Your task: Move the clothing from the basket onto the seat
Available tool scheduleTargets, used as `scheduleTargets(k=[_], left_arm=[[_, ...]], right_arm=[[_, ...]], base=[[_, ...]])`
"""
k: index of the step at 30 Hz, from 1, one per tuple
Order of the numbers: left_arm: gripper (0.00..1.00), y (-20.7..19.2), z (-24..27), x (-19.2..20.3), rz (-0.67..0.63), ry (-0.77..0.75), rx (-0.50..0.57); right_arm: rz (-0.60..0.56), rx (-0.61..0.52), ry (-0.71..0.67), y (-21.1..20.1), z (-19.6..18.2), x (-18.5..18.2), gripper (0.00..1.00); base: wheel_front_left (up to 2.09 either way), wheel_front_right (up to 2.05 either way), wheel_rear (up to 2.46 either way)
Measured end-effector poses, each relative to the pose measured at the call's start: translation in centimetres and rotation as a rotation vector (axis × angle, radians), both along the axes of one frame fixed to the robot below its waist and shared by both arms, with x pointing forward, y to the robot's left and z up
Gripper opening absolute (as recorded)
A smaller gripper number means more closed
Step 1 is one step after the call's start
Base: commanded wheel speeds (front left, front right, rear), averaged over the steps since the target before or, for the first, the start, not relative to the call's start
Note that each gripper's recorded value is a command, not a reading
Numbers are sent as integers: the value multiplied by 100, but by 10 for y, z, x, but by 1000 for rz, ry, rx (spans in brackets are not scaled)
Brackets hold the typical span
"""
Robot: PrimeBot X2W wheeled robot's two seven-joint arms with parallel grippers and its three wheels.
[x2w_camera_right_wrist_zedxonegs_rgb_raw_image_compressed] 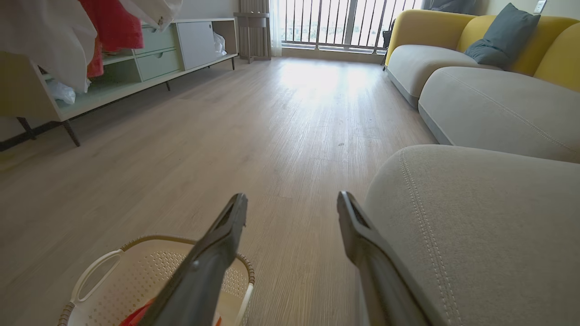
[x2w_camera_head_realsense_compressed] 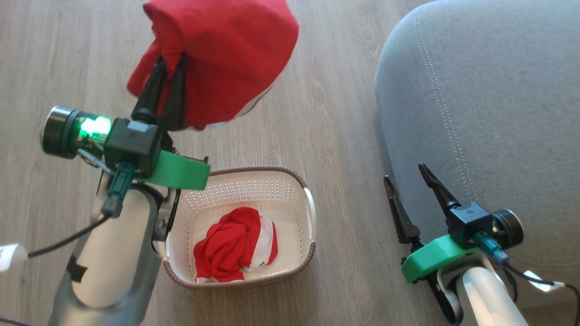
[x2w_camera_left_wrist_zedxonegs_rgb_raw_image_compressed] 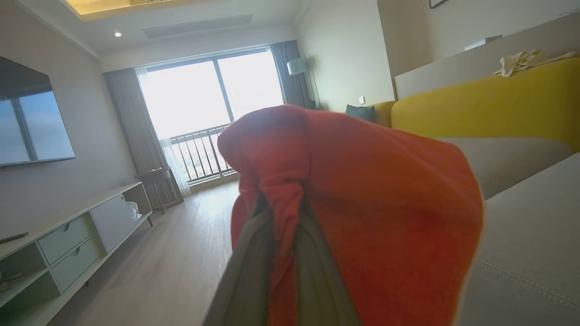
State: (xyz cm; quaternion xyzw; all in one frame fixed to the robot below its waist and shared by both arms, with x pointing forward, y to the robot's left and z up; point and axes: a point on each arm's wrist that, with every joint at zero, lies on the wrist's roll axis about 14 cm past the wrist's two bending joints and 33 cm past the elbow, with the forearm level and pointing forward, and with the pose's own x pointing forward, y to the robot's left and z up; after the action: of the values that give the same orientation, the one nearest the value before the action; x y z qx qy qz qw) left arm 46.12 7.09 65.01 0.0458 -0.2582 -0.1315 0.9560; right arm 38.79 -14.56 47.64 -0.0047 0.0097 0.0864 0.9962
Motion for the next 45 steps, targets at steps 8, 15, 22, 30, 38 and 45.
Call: scheduleTargets(k=[8, 15, 22, 30, 38, 45], left_arm=[[0, -15, 13, -22, -78, -49, -3], [0, -42, 10, -47, -186, -39, -14], [0, -65, 8, -68, -284, -25, -34], [0, -70, 6, -73, -302, -12, -47], [0, -63, 8, -68, -282, -15, -58], [0, -57, 7, -62, -262, -10, -64]], right_arm=[[21, 5, -41, 7, 13, 1, 100], [43, 6, -77, 15, 25, -7, 100], [68, 5, -144, 18, 46, -9, 100], [77, 11, -125, 21, 40, -16, 100], [99, 94, -145, 29, 50, -19, 100], [293, 253, -187, 71, 80, -40, 100]], base=[[0, 0, 0], [0, 0, 0], [0, 0, 0], [0, 0, 0], [0, 0, 0], [0, 0, 0]])
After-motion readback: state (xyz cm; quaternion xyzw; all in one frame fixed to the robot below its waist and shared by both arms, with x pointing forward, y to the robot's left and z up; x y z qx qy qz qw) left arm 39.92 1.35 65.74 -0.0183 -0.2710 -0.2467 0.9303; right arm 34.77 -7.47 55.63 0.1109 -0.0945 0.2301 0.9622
